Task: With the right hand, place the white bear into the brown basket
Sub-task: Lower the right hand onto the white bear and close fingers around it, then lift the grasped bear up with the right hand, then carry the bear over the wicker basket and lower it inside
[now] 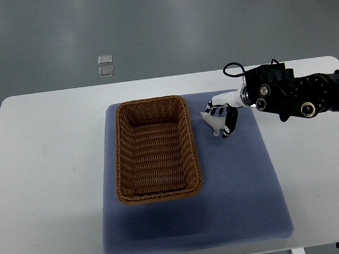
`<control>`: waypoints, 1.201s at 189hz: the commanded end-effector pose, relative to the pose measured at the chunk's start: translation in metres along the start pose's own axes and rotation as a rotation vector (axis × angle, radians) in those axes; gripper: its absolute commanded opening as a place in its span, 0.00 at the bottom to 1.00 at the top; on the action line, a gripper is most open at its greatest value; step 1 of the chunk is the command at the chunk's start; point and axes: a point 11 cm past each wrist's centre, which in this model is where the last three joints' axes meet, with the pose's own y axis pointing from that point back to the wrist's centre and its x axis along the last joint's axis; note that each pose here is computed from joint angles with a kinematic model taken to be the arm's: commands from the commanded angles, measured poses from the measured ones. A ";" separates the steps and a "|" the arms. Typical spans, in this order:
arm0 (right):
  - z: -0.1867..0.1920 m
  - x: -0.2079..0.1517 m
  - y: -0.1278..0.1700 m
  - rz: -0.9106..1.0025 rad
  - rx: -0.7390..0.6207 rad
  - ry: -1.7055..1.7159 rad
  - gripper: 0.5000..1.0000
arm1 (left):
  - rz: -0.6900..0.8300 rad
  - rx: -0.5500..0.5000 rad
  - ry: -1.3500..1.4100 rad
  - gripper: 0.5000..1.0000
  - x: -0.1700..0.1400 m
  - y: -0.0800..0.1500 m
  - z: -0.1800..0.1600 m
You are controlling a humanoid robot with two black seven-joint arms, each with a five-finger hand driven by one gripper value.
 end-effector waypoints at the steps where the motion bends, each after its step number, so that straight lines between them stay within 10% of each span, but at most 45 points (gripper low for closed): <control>1: -0.003 -0.002 -0.002 -0.004 0.005 0.002 0.47 | 0.002 0.000 0.001 1.00 0.001 0.000 0.000; 44: -0.002 -0.001 -0.003 0.003 -0.002 0.023 0.00 | 0.005 0.000 0.001 1.00 0.002 0.000 0.000; 110: -0.002 0.035 0.019 0.062 0.001 0.020 0.00 | 0.008 0.000 0.001 1.00 0.003 0.000 0.000; 186: -0.045 0.131 0.146 0.209 0.111 0.118 0.00 | 0.009 0.000 0.002 1.00 0.003 0.000 0.000; 227: -0.064 0.137 0.164 0.227 0.151 0.130 0.00 | 0.008 0.000 0.001 1.00 0.003 0.000 0.000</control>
